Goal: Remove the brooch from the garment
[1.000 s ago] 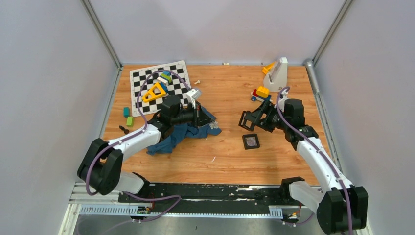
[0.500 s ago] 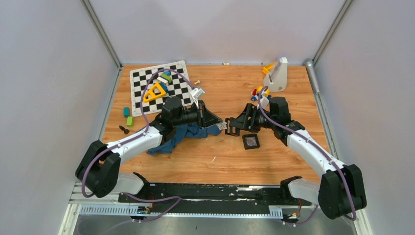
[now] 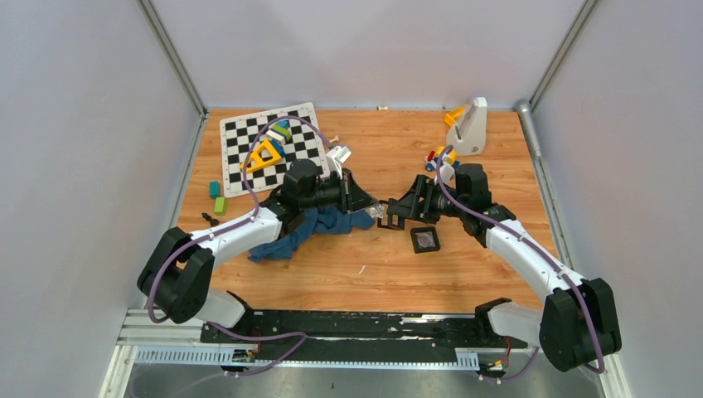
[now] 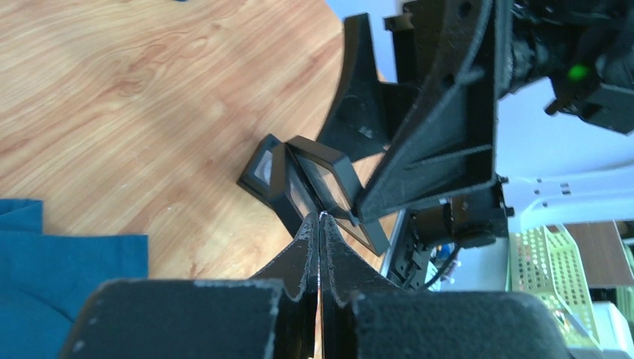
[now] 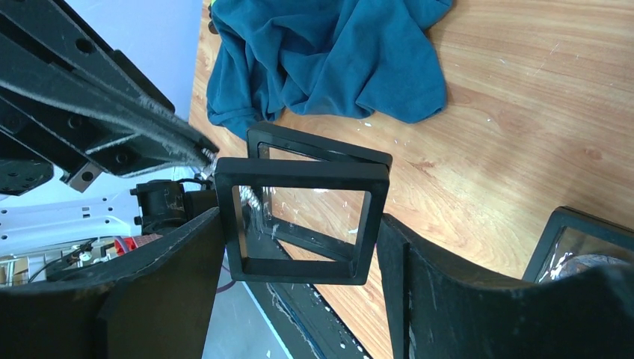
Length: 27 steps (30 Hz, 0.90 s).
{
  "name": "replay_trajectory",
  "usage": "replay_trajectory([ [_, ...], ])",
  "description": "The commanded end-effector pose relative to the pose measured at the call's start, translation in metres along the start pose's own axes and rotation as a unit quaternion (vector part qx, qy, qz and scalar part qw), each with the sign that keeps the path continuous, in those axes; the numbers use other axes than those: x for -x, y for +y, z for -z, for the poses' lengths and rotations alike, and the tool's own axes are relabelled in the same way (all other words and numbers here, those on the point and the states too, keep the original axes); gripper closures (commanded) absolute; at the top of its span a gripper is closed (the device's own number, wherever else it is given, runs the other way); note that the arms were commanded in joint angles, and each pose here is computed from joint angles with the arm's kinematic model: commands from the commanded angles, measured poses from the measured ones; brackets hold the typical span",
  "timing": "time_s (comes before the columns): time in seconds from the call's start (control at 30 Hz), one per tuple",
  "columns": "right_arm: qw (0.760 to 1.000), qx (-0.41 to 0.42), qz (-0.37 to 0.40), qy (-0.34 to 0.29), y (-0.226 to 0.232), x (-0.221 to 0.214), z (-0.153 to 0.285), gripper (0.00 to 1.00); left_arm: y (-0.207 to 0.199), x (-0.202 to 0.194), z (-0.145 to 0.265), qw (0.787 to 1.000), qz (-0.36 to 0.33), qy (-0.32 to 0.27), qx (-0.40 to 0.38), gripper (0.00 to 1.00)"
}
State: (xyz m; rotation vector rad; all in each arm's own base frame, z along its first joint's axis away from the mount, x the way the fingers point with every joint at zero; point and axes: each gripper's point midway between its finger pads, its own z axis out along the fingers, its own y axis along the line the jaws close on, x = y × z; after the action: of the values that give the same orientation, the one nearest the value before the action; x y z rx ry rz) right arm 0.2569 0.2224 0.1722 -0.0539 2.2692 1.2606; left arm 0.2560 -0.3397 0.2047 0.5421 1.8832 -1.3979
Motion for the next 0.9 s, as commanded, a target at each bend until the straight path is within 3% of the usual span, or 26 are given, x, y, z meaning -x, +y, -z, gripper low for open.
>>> replay_trajectory([
  [0.0,0.998,0.03,0.041,-0.032,0.023,0.02,0.003,0.58,0.026,0.002,-0.004,0.997,0.0,0.021,0.081,1.0],
  [0.17,0.999,0.034,0.01,-0.027,0.015,0.018,-0.007,0.61,0.063,-0.021,0.001,0.986,0.015,0.054,0.159,1.0],
  [0.43,0.999,0.024,-0.035,-0.003,-0.009,0.006,-0.031,0.62,0.092,-0.041,0.01,0.971,0.014,0.09,0.222,1.0],
  [0.7,0.996,-0.052,-0.067,-0.004,-0.048,0.004,-0.052,0.64,0.088,-0.034,0.027,0.965,-0.031,0.1,0.242,1.0],
  [0.87,0.997,-0.032,-0.074,0.018,-0.044,0.002,-0.059,0.64,0.075,-0.016,0.036,0.965,-0.102,0.087,0.225,1.0],
])
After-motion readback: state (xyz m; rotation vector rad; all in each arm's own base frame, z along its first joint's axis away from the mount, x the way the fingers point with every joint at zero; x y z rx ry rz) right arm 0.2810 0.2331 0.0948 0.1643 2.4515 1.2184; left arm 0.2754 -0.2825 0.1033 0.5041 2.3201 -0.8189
